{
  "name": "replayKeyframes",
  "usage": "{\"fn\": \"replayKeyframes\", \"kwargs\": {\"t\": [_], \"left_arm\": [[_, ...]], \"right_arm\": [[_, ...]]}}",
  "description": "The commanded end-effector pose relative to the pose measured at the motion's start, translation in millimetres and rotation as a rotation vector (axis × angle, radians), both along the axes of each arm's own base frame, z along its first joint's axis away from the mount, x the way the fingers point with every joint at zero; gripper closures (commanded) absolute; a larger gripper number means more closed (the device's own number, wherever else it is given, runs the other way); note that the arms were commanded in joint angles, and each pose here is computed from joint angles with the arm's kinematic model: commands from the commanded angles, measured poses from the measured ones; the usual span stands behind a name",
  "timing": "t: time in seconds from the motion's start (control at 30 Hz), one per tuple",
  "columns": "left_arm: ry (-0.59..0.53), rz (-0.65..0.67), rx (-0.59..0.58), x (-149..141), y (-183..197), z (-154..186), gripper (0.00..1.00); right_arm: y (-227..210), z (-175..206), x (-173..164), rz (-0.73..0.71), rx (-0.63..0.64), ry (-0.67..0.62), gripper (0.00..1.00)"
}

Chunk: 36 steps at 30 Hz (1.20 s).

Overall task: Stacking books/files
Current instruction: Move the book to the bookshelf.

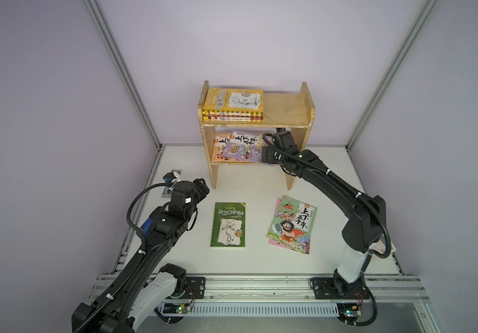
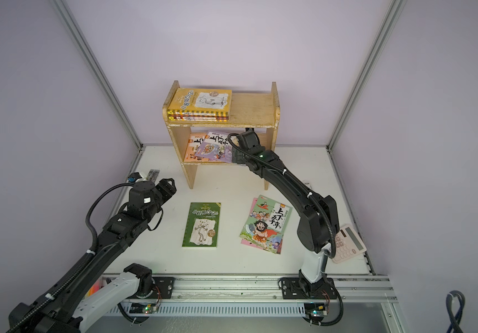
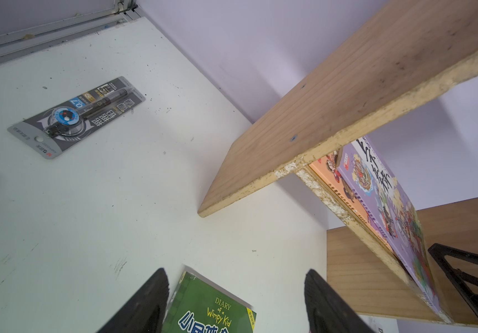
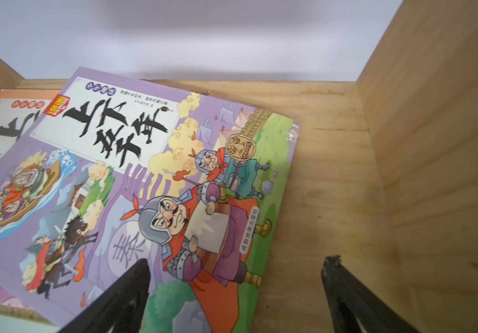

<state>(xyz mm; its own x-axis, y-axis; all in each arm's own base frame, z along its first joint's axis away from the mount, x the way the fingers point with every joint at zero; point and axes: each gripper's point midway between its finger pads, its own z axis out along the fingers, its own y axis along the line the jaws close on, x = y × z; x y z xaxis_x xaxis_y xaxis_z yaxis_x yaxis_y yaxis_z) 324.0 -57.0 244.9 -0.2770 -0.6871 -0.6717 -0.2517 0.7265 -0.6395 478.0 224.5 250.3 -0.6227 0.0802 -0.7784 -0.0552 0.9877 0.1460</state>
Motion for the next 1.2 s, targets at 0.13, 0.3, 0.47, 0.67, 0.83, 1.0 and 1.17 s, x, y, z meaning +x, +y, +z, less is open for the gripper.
{"fn": "replayKeyframes", "kwargs": {"t": [0.13, 0.3, 0.47, 0.67, 0.83, 1.0, 1.17], "left_arm": [[-0.012, -0.003, 0.011, -1, 1, 3, 0.23], [-0.017, 0.005, 0.012, -3, 3, 4, 0.23], [-0.015, 0.014, 0.017, -4, 6, 4, 0.23], [-0.012, 0.024, 0.023, -5, 8, 5, 0.23], [-0.011, 0.029, 0.025, -6, 9, 4, 0.23], [-0.011, 0.027, 0.025, -6, 9, 5, 0.23], [-0.007, 0.028, 0.026, -6, 9, 3, 0.23]], "right_arm": [[18, -11, 3, 0.038, 0.096, 0.031, 0.06], [16, -20, 7, 0.059, 0.054, 0.038, 0.06], [20, -34, 8, 0.117, 0.029, 0.053, 0.07], [36, -47, -1, 0.270, 0.009, 0.066, 0.07], [42, -56, -12, 0.365, -0.029, 0.080, 0.07], [40, -52, -11, 0.383, -0.062, 0.064, 0.07], [44, -50, -6, 0.391, -0.057, 0.056, 0.06]]}}
